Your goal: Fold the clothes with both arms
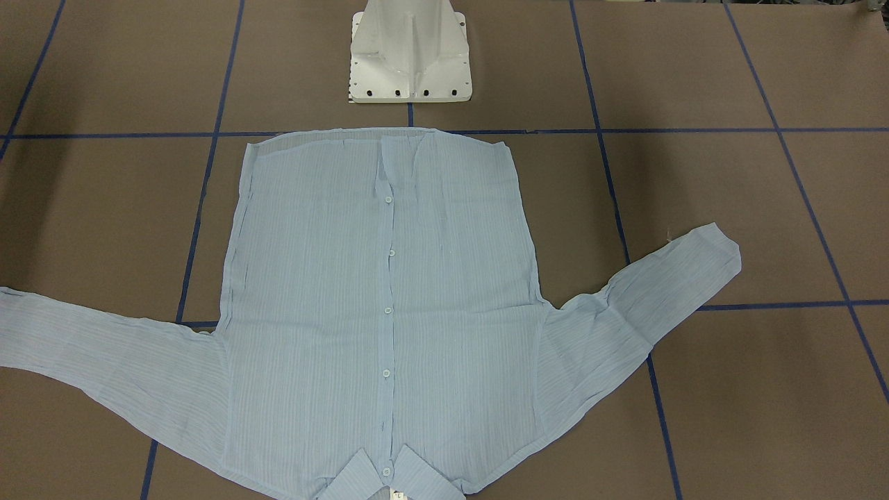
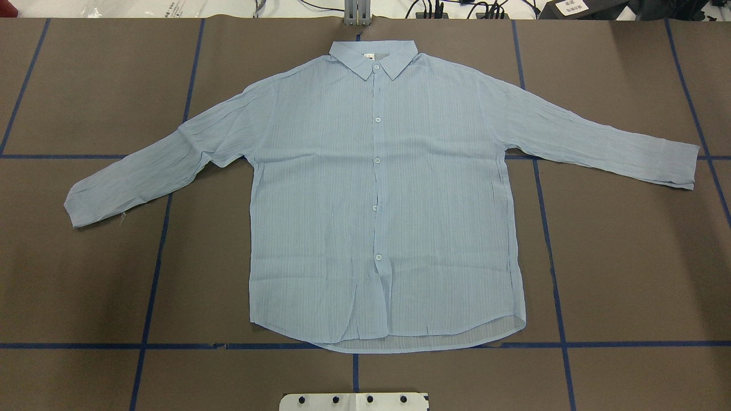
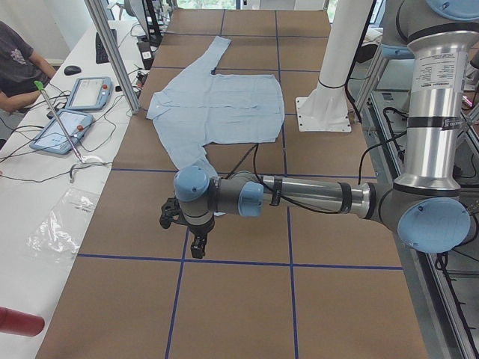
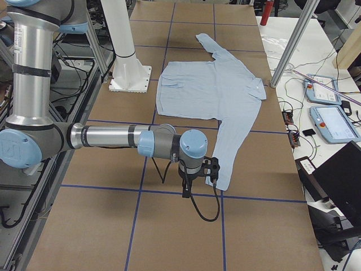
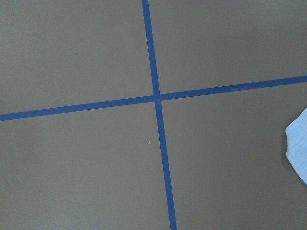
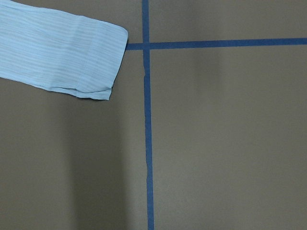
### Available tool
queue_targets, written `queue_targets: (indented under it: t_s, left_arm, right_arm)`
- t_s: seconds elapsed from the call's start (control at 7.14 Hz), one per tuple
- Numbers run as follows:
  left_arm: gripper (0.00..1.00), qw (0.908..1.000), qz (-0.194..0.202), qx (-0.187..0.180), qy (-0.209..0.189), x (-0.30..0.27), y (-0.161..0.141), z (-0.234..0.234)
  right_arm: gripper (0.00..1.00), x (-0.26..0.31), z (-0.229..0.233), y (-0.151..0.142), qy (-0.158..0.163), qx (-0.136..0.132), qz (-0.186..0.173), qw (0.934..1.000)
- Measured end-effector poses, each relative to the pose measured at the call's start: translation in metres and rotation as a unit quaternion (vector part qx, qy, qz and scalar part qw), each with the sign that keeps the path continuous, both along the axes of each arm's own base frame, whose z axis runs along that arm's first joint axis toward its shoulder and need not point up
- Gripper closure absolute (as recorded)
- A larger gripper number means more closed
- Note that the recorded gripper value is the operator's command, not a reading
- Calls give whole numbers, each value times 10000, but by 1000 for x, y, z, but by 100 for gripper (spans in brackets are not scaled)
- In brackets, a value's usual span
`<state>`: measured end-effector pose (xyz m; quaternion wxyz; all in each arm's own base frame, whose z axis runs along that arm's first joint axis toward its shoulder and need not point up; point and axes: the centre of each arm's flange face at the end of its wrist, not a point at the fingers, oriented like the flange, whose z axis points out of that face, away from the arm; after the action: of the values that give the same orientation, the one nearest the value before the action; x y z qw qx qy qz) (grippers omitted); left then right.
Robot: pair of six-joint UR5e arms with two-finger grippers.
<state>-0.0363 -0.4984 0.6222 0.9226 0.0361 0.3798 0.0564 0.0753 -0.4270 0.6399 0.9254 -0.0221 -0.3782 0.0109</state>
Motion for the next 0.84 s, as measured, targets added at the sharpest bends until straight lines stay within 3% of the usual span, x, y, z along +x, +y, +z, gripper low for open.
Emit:
queue_targets:
  t_s: [0.56, 0.84]
  left_arm:
    - [0, 10000, 5, 13, -7, 0, 0, -1]
    - [0, 9997, 28, 255, -6, 2, -13, -24]
  right_arm:
    - [0, 0, -4, 0, -8, 45, -7, 10000]
    - [0, -1, -16, -13, 0, 217, -18, 9998]
